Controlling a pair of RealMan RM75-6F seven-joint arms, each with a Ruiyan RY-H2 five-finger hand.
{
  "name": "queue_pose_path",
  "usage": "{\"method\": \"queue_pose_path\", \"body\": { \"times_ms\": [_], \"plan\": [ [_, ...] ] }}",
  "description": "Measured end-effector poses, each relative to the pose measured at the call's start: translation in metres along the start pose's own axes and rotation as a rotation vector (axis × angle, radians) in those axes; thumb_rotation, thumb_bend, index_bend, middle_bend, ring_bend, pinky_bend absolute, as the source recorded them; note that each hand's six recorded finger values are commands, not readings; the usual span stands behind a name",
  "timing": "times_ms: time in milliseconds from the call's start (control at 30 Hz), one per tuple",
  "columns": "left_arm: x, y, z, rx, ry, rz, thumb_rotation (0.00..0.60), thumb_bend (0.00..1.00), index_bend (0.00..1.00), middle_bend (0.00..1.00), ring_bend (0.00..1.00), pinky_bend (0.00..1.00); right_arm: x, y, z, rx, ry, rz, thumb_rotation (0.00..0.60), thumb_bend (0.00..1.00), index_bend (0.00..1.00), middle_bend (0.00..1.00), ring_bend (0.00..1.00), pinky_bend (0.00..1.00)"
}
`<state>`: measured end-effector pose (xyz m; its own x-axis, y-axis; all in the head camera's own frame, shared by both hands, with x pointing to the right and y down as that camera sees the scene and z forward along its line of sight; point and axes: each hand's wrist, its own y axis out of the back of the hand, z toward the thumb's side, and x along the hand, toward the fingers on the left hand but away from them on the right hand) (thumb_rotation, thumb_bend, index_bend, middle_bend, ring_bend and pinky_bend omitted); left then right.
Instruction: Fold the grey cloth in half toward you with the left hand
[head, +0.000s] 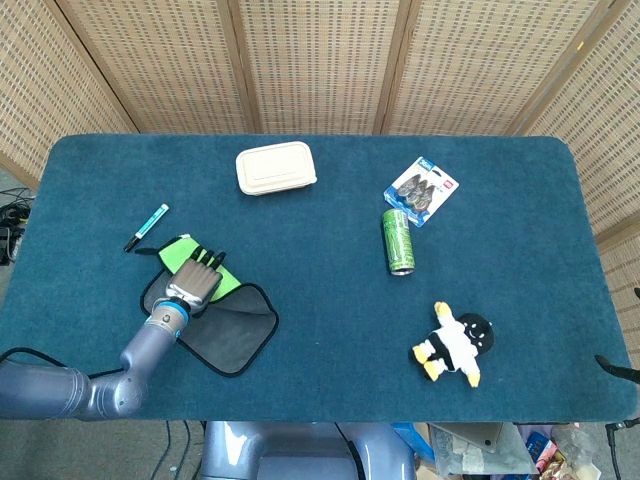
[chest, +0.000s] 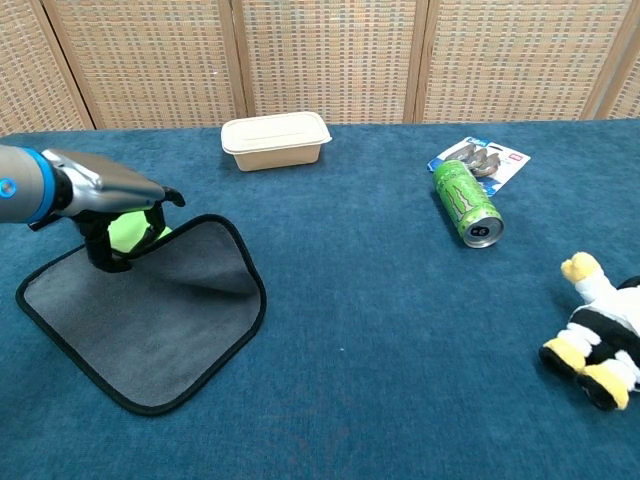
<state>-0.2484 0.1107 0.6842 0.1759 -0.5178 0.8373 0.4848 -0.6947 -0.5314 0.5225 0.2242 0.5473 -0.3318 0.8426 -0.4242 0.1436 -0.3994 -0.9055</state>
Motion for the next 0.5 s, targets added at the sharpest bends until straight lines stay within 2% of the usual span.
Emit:
{"method": "queue_pose_path", "body": {
  "times_ms": [200, 500],
  "plan": [
    [-0.009, -0.017, 0.003, -0.014, -0.018, -0.014, 0.600, 0.60, 0.60, 0.00, 0.00, 0.00, 0.000, 0.000, 0.001, -0.004, 0.006, 0.001, 0.600, 0.00, 0.00, 0.00, 0.00, 0.00],
    [-0.023, -0.030, 0.005, -0.011, -0.036, -0.006, 0.600, 0.60, 0.60, 0.00, 0.00, 0.00, 0.002, 0.002, 0.003, -0.012, 0.015, 0.000, 0.600, 0.00, 0.00, 0.00, 0.00, 0.00]
  ]
}}
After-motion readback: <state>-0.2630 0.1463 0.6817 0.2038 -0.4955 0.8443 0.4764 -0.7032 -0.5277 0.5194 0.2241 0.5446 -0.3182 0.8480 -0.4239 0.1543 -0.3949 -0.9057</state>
